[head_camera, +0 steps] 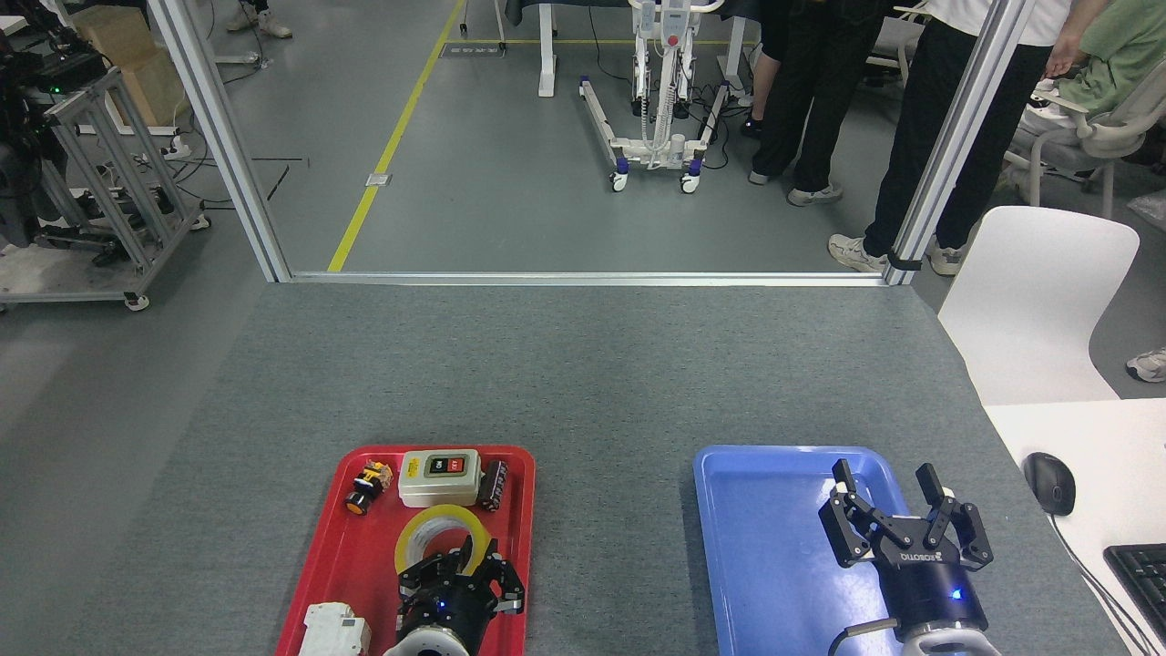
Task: Place and move tape with both arms
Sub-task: 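Move the left gripper onto the yellow tape roll and grasp it, then carry the tape with the left gripper off the red tray onto the table, then withdraw the left gripper and reach the right gripper to the tape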
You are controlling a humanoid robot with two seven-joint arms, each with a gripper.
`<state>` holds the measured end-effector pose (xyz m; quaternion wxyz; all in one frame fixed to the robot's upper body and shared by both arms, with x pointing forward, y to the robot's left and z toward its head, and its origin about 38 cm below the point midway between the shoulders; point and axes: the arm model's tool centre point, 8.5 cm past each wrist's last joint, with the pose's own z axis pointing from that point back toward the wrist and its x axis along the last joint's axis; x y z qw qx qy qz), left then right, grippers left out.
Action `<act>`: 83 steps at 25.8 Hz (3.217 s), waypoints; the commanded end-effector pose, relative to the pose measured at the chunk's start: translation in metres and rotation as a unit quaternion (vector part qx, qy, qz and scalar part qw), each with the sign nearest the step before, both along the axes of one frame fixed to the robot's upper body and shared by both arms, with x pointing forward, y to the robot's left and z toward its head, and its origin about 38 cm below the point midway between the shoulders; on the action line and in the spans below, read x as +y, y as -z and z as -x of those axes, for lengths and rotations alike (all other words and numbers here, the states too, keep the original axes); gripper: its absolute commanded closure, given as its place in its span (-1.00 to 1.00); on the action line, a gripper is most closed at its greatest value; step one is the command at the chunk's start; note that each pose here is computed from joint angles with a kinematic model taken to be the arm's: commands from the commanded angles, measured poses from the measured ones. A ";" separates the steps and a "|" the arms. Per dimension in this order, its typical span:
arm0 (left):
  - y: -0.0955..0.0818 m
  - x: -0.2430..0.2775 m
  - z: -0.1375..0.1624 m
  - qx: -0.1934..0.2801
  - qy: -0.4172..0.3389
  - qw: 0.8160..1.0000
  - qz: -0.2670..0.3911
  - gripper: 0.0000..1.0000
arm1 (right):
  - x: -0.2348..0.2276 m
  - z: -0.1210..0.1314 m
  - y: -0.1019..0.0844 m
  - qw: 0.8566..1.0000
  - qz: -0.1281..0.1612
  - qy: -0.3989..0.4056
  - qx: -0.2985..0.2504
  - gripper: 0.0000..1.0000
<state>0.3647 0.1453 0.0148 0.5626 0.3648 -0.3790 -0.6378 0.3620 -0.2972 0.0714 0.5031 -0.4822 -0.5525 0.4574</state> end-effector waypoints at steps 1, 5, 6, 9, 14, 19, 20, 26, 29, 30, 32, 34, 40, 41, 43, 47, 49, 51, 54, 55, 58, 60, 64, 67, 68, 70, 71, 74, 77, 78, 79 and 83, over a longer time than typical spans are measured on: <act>-0.034 0.001 -0.003 -0.052 0.032 0.998 0.002 1.00 | 0.000 0.000 0.000 1.000 0.001 0.000 0.000 -0.98; -0.059 -0.020 -0.004 -0.085 0.100 0.991 0.010 1.00 | 0.000 0.000 0.000 1.000 0.004 -0.001 0.000 -0.98; -0.062 -0.034 -0.004 -0.087 0.123 0.988 0.016 1.00 | -0.001 0.000 0.000 1.000 0.004 0.000 0.001 -0.98; -0.071 -0.080 -0.007 -0.096 0.182 0.978 0.015 1.00 | -0.003 0.001 0.001 1.000 0.005 0.002 0.003 -0.98; -0.051 -0.121 -0.010 -0.065 0.232 0.971 -0.001 1.00 | -0.009 0.004 0.004 1.000 0.007 0.008 0.008 -0.98; -0.006 -0.117 -0.016 0.000 0.236 0.971 -0.032 1.00 | -0.009 0.006 0.006 1.000 0.007 0.009 0.011 -0.98; -0.001 -0.115 -0.017 0.007 0.235 0.971 -0.035 1.00 | -0.009 0.006 0.006 1.000 0.007 0.009 0.011 -0.98; 0.004 -0.126 -0.008 0.012 0.251 0.967 -0.039 1.00 | -0.010 0.007 0.007 1.000 0.008 0.010 0.013 -0.98; 0.006 -0.132 0.000 0.015 0.261 0.964 -0.039 1.00 | -0.010 0.007 0.008 1.000 0.009 0.010 0.014 -0.98; 0.008 -0.134 0.003 0.016 0.265 0.963 -0.040 1.00 | -0.010 0.007 0.007 1.000 0.009 0.009 0.013 -0.98; 0.009 -0.139 0.008 0.017 0.270 0.962 -0.040 1.00 | -0.009 0.007 0.008 1.000 0.010 0.007 0.014 -0.98; 0.009 -0.145 0.012 0.018 0.275 0.961 -0.036 1.00 | -0.009 0.008 0.013 1.000 0.009 0.006 0.021 -0.98; 0.006 -0.141 0.006 0.010 0.240 0.970 -0.036 -0.09 | -0.006 0.008 0.015 1.000 0.007 0.001 0.023 -0.99; 0.004 -0.139 0.003 0.003 0.231 0.972 -0.035 -0.54 | -0.005 0.009 0.015 1.000 0.006 -0.002 0.022 -0.99; -0.009 -0.139 -0.001 -0.031 0.224 0.974 -0.020 -0.96 | -0.003 0.009 0.016 1.000 0.005 -0.008 0.022 -0.99; -0.048 -0.139 -0.004 -0.104 0.217 0.971 0.015 -0.97 | 0.000 0.009 0.017 1.000 0.002 -0.008 0.023 -0.99; -0.067 -0.126 -0.007 -0.129 0.197 0.971 0.038 -0.97 | 0.001 0.008 0.017 1.000 0.007 -0.008 0.023 -0.99; -0.082 -0.106 -0.012 -0.144 0.165 0.974 0.064 -0.97 | 0.001 0.009 0.018 1.000 0.009 -0.008 0.025 -0.99; -0.093 -0.069 -0.022 -0.157 0.113 0.977 0.090 -0.97 | 0.004 0.008 0.019 1.000 0.009 -0.012 0.027 -0.99; -0.092 -0.053 -0.027 -0.157 0.090 0.979 0.094 -0.97 | 0.005 0.008 0.019 0.999 0.011 -0.013 0.027 -0.99; -0.092 -0.001 -0.040 -0.158 0.016 0.980 0.118 -0.97 | 0.025 0.008 0.029 0.998 0.028 -0.043 0.042 -0.98; -0.093 0.023 -0.044 -0.159 -0.018 0.977 0.140 -0.97 | 0.041 0.008 0.035 0.996 0.038 -0.067 0.052 -0.99; -0.099 0.067 -0.050 -0.179 -0.077 0.966 0.170 -0.97 | 0.077 0.009 0.047 0.987 0.046 -0.111 0.103 -0.98; -0.106 0.079 -0.050 -0.217 -0.100 0.956 0.168 -0.97 | 0.107 0.004 0.051 0.980 0.042 -0.137 0.139 -0.98; -0.108 0.080 -0.050 -0.229 -0.106 0.953 0.167 -0.97 | 0.117 0.002 0.055 0.977 0.042 -0.144 0.151 -0.98; -0.111 0.085 -0.050 -0.241 -0.131 0.948 0.164 -0.97 | 0.133 0.000 0.062 0.974 0.038 -0.144 0.169 -0.98; -0.112 0.087 -0.050 -0.241 -0.141 0.946 0.163 -0.96 | 0.138 -0.003 0.064 0.974 0.038 -0.142 0.172 -0.98; -0.115 0.087 -0.050 -0.245 -0.147 0.944 0.162 -0.96 | 0.151 -0.008 0.065 0.972 0.040 -0.148 0.177 -0.98; -0.120 0.083 -0.049 -0.251 -0.141 0.943 0.165 -0.96 | 0.163 -0.015 0.065 0.971 0.035 -0.146 0.184 -0.98; -0.124 0.081 -0.048 -0.255 -0.137 0.943 0.166 -0.96 | 0.166 -0.017 0.067 0.971 0.037 -0.143 0.190 -0.98; -0.126 0.080 -0.048 -0.256 -0.134 0.942 0.167 -0.97 | 0.170 -0.016 0.071 0.969 0.040 -0.141 0.201 -0.98; -0.126 0.065 -0.049 -0.252 -0.110 0.947 0.164 -0.97 | 0.181 -0.018 0.077 0.965 0.038 -0.142 0.215 -0.98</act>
